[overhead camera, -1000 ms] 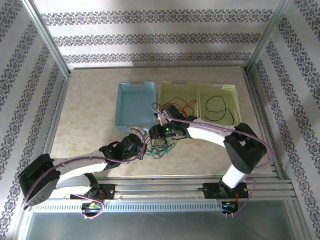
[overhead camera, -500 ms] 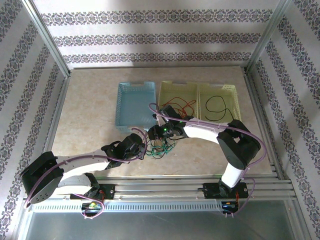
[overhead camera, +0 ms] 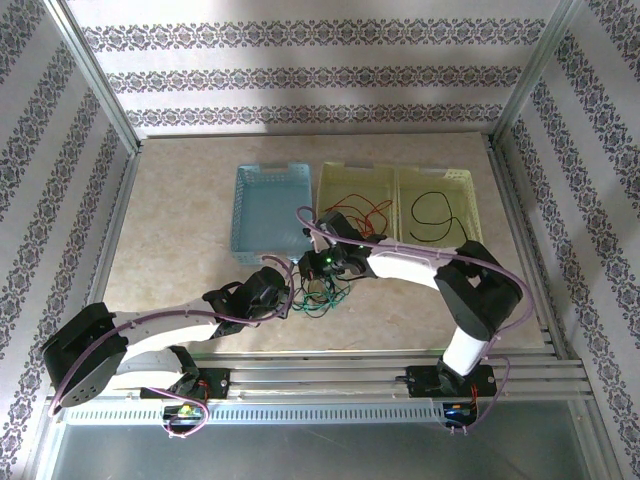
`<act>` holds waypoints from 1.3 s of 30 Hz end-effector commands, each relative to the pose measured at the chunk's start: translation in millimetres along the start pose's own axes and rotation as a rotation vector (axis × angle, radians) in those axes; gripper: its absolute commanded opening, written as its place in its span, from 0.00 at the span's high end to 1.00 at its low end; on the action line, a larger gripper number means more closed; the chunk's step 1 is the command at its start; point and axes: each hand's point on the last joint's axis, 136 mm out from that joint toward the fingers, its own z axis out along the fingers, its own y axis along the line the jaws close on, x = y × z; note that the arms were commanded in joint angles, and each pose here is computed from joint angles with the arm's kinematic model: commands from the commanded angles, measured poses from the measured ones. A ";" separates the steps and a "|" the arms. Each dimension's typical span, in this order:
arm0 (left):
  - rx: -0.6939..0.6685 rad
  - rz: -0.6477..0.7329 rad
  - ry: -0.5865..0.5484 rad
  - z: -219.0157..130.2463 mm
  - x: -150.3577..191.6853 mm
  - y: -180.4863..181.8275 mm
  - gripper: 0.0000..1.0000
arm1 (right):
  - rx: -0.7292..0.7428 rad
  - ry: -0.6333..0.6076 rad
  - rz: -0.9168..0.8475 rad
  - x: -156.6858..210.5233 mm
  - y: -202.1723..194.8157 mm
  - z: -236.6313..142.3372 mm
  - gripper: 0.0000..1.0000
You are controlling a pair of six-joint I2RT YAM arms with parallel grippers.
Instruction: Untangle the cables
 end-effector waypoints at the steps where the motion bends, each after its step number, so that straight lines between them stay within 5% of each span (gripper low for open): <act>1: -0.042 -0.055 -0.047 -1.6 -4.3 9.5 1.00 | -0.084 -0.105 -0.125 -16.0 36.9 -43.2 1.00; 14: -0.166 -0.049 0.026 17.9 27.2 35.7 1.00 | -0.093 -0.719 -0.158 -93.8 68.9 -266.8 1.00; 22: -0.175 -0.030 0.055 25.4 31.1 35.0 1.00 | -0.070 -1.049 -0.114 -105.3 63.3 -381.4 1.00; 32: -0.185 -0.029 0.085 32.6 37.9 35.5 1.00 | -0.063 -1.152 -0.208 -93.9 84.9 -425.2 1.00; 39: -0.145 -0.005 0.042 20.4 15.7 24.1 1.00 | -0.105 -1.092 -0.194 -86.4 85.7 -411.6 1.00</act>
